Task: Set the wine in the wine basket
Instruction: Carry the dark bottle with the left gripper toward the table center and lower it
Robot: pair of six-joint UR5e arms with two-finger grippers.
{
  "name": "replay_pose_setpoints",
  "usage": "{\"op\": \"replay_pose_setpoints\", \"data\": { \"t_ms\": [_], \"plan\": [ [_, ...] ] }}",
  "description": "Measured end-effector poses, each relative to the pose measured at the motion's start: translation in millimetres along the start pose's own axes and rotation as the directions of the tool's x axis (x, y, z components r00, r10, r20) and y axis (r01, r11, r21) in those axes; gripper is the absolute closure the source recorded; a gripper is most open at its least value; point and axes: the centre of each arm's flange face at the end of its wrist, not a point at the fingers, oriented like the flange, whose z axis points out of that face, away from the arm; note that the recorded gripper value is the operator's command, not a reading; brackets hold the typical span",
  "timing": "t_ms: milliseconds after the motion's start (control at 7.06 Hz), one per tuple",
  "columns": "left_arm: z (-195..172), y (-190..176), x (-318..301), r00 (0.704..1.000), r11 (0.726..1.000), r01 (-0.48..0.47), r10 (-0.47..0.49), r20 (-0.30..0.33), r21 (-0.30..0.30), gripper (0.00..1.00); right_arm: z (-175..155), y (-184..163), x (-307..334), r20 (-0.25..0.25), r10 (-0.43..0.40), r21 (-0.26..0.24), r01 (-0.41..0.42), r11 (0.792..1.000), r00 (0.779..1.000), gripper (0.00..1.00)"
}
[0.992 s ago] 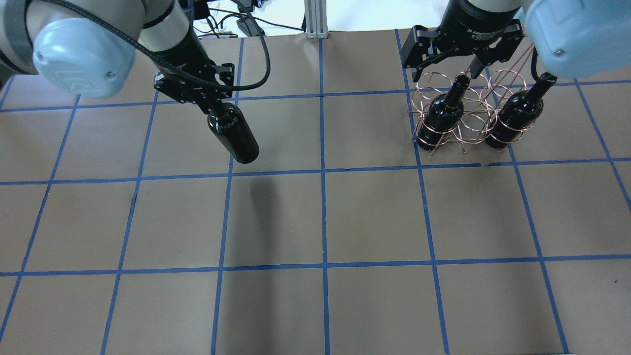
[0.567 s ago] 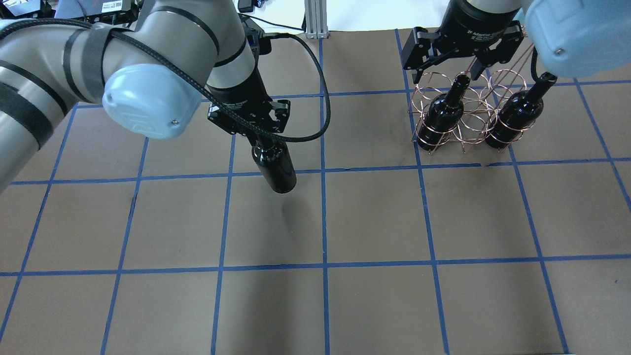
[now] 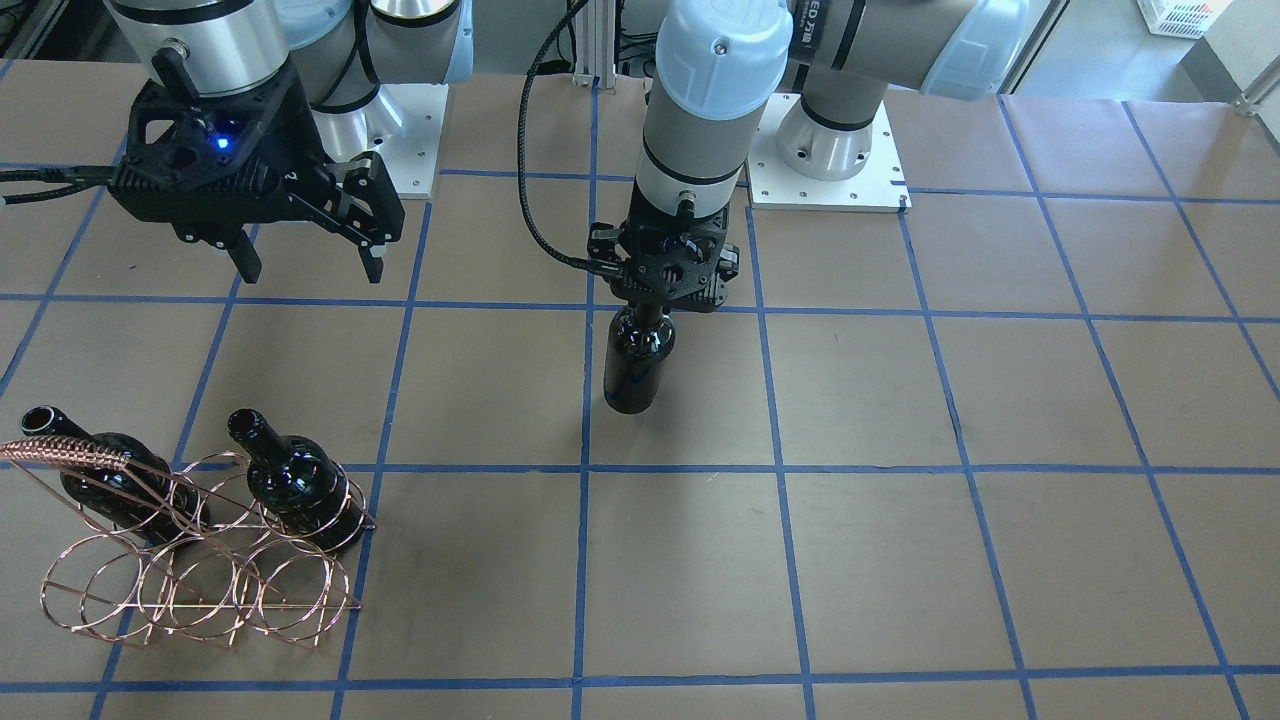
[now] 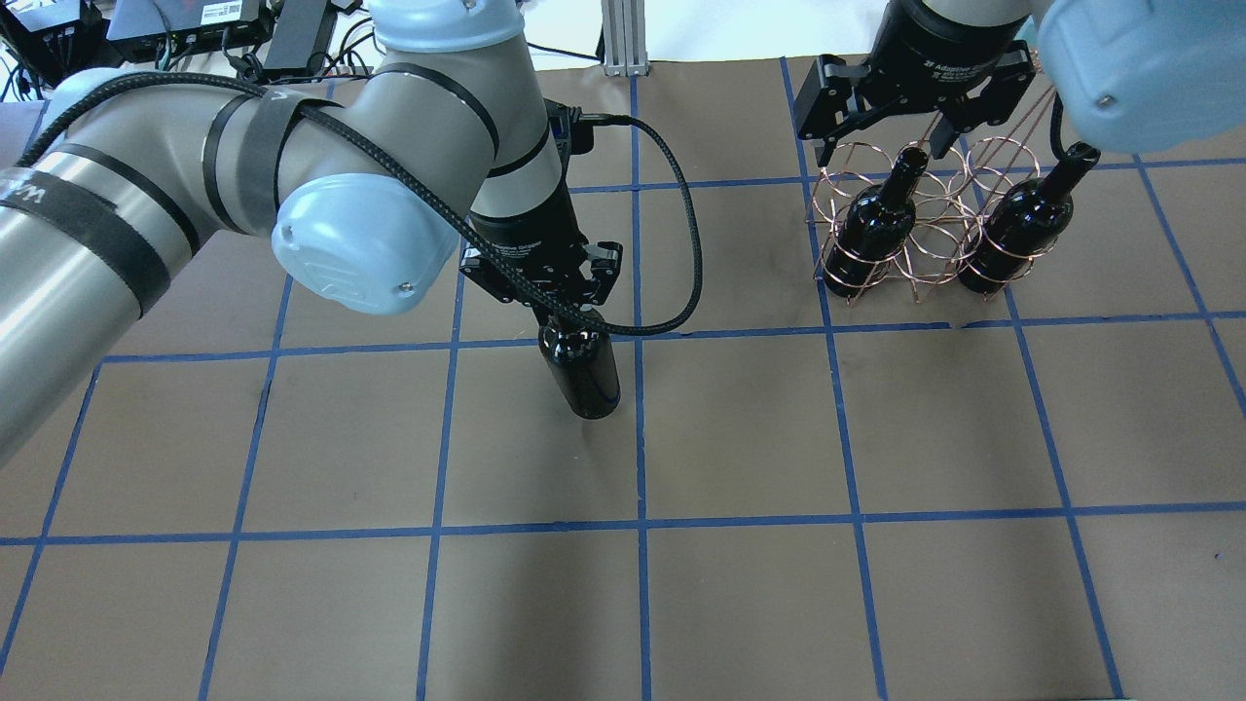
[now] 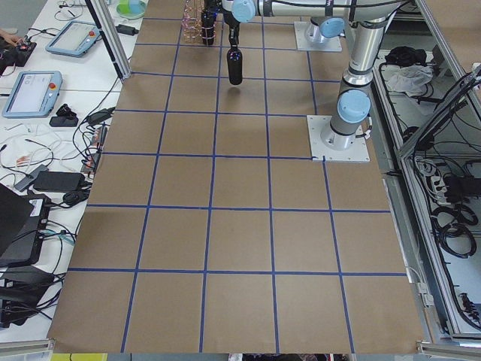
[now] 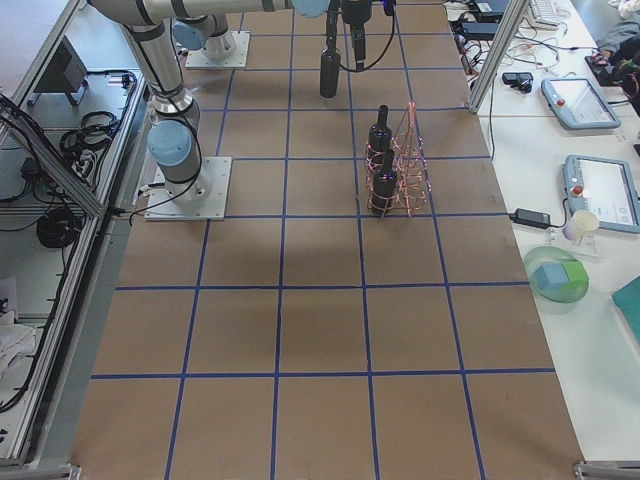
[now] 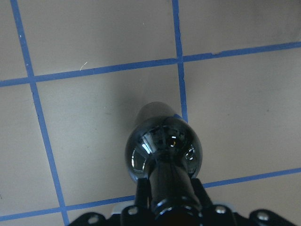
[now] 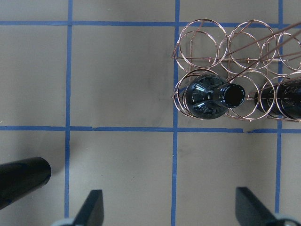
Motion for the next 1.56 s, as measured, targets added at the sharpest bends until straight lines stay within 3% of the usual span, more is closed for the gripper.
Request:
{"op": "replay_pose_setpoints", "data": {
  "t_ms": [425, 850, 992, 1134, 1276, 1559],
  "plan": [
    [18.8, 4.5, 1.0, 1.000, 0.999, -0.006, 0.006, -0.002, -0.033, 1.00, -0.3, 0.1, 0.2, -0.002, 0.000, 0.001, 0.000, 1.000, 1.000, 0.00],
    [24.0, 3.9, 1.1, 1.000, 1.000, -0.003, 0.003, -0.007, -0.023, 1.00, 1.2, -0.3, 0.5, -0.005, -0.001, -0.004, 0.001, 1.000, 1.000, 0.00],
    [25.1, 3.2, 2.4, 1.000, 1.000, -0.002, 0.001, -0.019, -0.023, 0.78, 1.4, -0.3, 1.0, -0.010, -0.002, -0.004, 0.001, 1.000, 1.000, 0.00],
    [26.0, 3.2, 4.4, 0.999, 1.000, -0.001, -0.001, -0.039, -0.028, 0.10, 1.4, -0.3, 1.4, -0.014, -0.002, -0.004, 0.002, 1.000, 1.000, 0.00],
    [26.4, 3.4, 5.6, 0.999, 0.999, 0.001, -0.003, -0.051, -0.032, 0.00, 1.4, -0.4, 1.4, -0.016, -0.002, -0.004, 0.002, 1.000, 1.000, 0.00],
    [26.5, 3.8, 5.6, 0.999, 0.999, -0.009, 0.007, -0.052, -0.035, 0.00, 1.3, -0.4, 1.3, -0.015, -0.002, -0.003, 0.002, 1.000, 1.000, 0.00]
  ]
}}
